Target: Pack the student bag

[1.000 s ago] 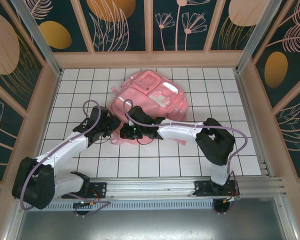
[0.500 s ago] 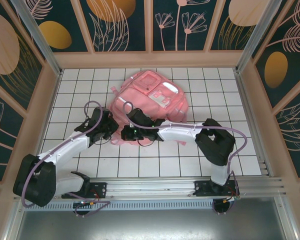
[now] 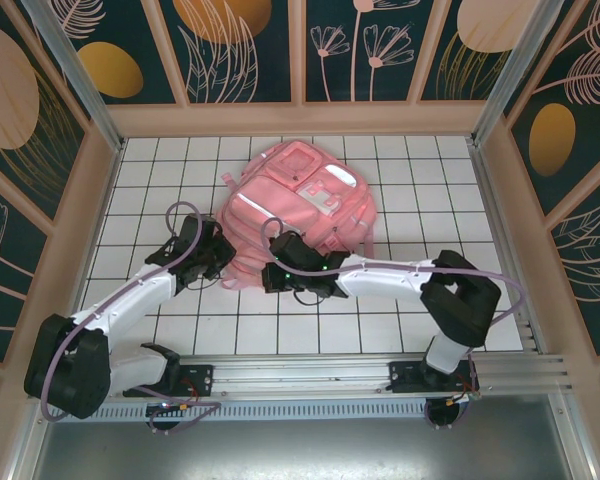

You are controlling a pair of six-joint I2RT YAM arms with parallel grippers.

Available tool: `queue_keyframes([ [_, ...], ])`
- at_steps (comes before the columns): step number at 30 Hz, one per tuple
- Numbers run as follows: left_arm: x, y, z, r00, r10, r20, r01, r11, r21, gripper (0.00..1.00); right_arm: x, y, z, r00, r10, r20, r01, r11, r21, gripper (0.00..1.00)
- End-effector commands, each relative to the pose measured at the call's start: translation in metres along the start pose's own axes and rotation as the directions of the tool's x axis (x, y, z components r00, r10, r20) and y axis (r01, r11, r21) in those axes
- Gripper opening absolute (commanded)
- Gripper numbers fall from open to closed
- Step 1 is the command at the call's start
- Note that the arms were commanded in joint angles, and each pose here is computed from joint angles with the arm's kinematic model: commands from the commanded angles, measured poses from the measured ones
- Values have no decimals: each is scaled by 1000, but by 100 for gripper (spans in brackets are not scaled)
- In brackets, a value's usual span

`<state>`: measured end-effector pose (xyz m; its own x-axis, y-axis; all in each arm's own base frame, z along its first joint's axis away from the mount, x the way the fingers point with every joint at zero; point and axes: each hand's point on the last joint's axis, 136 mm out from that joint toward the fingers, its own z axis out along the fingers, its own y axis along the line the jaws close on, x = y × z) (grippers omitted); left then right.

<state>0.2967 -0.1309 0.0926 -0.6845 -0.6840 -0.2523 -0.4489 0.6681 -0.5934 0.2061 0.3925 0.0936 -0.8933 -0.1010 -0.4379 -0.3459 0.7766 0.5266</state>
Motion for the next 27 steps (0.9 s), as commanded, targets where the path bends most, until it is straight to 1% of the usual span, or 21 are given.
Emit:
queue_keyframes([
  [1,-34,9,-14,990,2,138,6,998,-59,0,31,-45,-16,997,-12,-78,24,987,161,0],
  [4,-35,10,-16,989,7,146,3,998,-65,0,34,-65,-27,998,-9,-55,20,976,219,0],
  [10,-34,9,-15,991,5,136,3,998,-61,0,37,-98,-48,998,56,-18,-50,969,243,0],
  [14,-33,8,-15,991,3,135,4,998,-55,0,30,-128,-60,992,121,22,-122,952,281,0],
  [18,-33,7,-17,991,3,134,4,999,-47,0,16,-165,-71,977,198,78,-212,917,338,0],
  [21,-30,7,-15,992,-5,123,9,999,-34,0,7,-186,-73,964,243,108,-265,889,374,0],
  [26,-22,9,-13,995,-18,95,19,1000,-12,0,-3,-210,-69,952,277,130,-306,844,440,0],
  [27,-21,8,-13,996,-23,89,24,1000,-1,0,-5,-213,-68,951,281,132,-310,839,447,2],
])
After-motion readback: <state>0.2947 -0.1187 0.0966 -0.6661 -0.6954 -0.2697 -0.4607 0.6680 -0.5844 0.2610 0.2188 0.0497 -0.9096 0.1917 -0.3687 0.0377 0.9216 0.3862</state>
